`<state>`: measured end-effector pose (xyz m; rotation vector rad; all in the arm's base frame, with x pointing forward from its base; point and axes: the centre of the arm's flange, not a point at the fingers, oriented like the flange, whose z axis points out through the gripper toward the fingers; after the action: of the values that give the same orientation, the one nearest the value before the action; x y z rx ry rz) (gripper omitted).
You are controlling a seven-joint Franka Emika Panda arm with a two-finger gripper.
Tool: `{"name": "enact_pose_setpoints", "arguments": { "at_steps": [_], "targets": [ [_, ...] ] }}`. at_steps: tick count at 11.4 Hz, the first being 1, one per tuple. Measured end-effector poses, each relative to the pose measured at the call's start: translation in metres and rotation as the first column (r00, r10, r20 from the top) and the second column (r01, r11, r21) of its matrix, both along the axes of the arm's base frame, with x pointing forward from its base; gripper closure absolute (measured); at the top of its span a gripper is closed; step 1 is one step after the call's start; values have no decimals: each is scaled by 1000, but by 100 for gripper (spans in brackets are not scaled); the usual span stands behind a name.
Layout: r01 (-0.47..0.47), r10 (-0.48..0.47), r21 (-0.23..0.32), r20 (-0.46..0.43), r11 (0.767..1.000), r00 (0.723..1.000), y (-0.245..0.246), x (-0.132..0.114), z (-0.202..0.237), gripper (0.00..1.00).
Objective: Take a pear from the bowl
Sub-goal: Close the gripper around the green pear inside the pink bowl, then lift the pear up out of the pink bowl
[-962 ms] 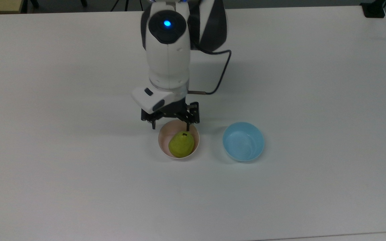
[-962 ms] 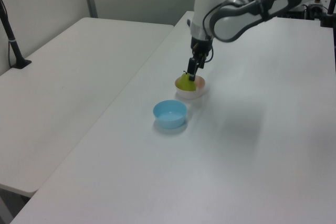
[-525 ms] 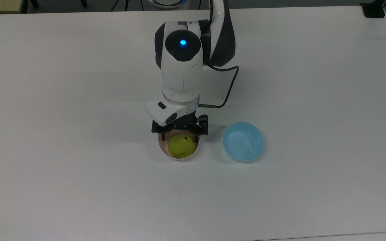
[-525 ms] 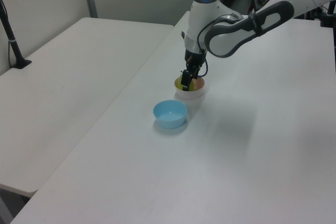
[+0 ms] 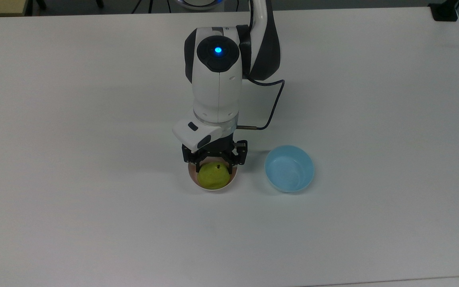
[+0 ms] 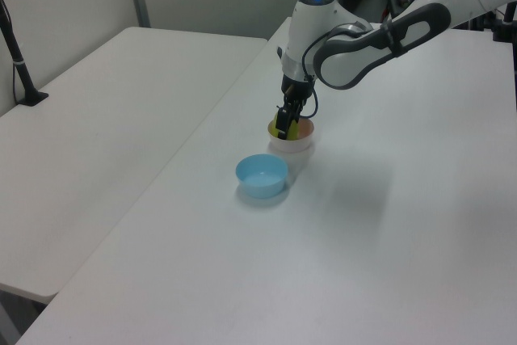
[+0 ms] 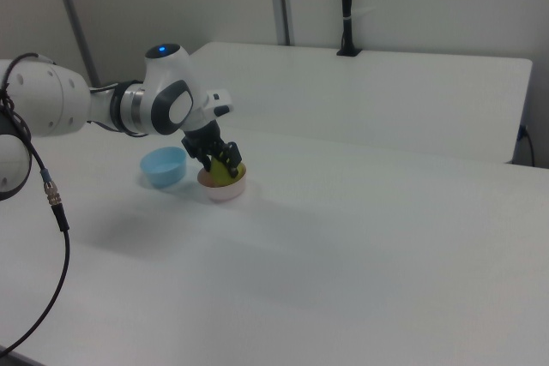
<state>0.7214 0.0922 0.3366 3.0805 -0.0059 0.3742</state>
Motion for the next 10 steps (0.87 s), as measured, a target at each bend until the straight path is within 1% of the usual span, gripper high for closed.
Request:
{"name": "enact_pose_setpoints", "arguments": {
  "at_steps": [1,2,3,4,6,7,9,10],
  "targets": [
    [-1,1,5,26,1000,1000,0,2,16,22],
    [-1,0,15,63,1000,998,0,2,42,22],
    [3,-7,30,107,1000,994,-4,-2,77,22],
    [12,-17,42,118,999,993,-11,-11,110,22],
    [35,-37,58,35,998,999,-38,-47,164,22],
    [19,-18,59,-20,998,1000,-55,-70,183,22],
    [-23,30,67,-105,997,994,-84,-111,196,22],
    [-42,51,71,-134,997,990,-92,-123,189,22]
  ]
}}
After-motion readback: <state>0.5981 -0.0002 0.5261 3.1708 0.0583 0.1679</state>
